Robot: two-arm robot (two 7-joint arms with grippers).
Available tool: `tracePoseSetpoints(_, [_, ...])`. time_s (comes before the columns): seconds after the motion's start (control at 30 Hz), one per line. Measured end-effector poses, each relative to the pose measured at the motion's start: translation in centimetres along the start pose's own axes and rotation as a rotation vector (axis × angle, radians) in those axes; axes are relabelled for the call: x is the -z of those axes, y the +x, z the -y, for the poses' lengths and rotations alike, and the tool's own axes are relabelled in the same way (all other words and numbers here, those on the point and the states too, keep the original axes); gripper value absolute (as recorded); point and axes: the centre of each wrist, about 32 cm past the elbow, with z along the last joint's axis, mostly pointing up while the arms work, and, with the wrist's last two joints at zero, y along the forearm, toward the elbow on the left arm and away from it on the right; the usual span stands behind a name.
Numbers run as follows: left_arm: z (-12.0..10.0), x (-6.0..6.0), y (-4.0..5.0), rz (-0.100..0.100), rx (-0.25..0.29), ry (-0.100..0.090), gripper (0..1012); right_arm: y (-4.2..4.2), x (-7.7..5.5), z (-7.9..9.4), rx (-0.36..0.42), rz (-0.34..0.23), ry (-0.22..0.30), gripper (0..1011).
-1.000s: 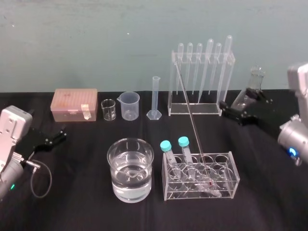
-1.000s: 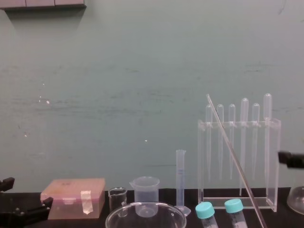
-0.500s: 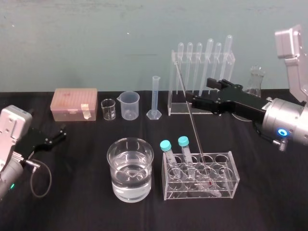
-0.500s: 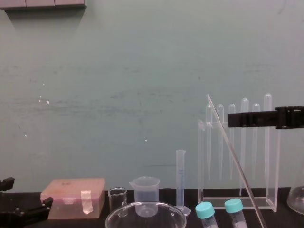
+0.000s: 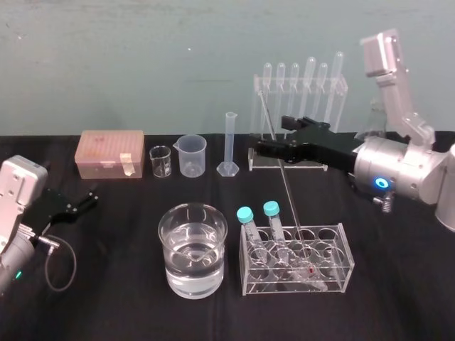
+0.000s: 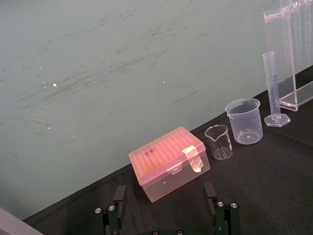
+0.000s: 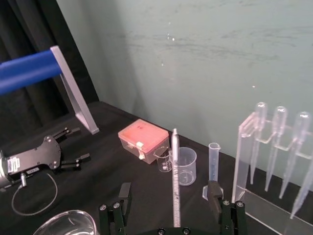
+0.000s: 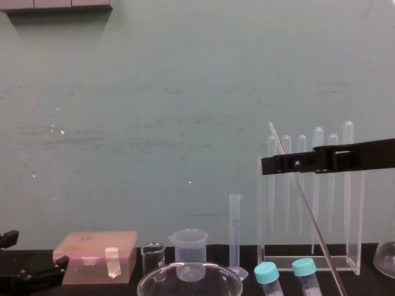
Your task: Hold the thermometer with one hand and immerse one end into the beaker, then reinsert it into the test tube rack.
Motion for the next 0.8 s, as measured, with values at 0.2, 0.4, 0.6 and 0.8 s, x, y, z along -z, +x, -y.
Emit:
tracePoseSetpoints(0.2, [0.00, 0.00, 0.00, 0.000, 0.000, 0.000, 1008, -0.30, -0.03, -0.93, -0.003, 0.032, -0.024, 1004])
tracePoseSetpoints(0.4, [0.00, 0.00, 0.00, 0.000, 0.000, 0.000, 1008, -0.39, 0.03, -1.23, 0.012, 0.054, -0.034, 1004])
tracePoseSetpoints(0.6, [0.00, 0.00, 0.00, 0.000, 0.000, 0.000, 1008, -0.40, 0.03, -1.25, 0.018, 0.061, -0.031, 1004])
tracePoseSetpoints(0.8, [0.00, 0.00, 0.00, 0.000, 0.000, 0.000, 1008, -0.39, 0.01, -1.25, 0.017, 0.060, -0.031, 983])
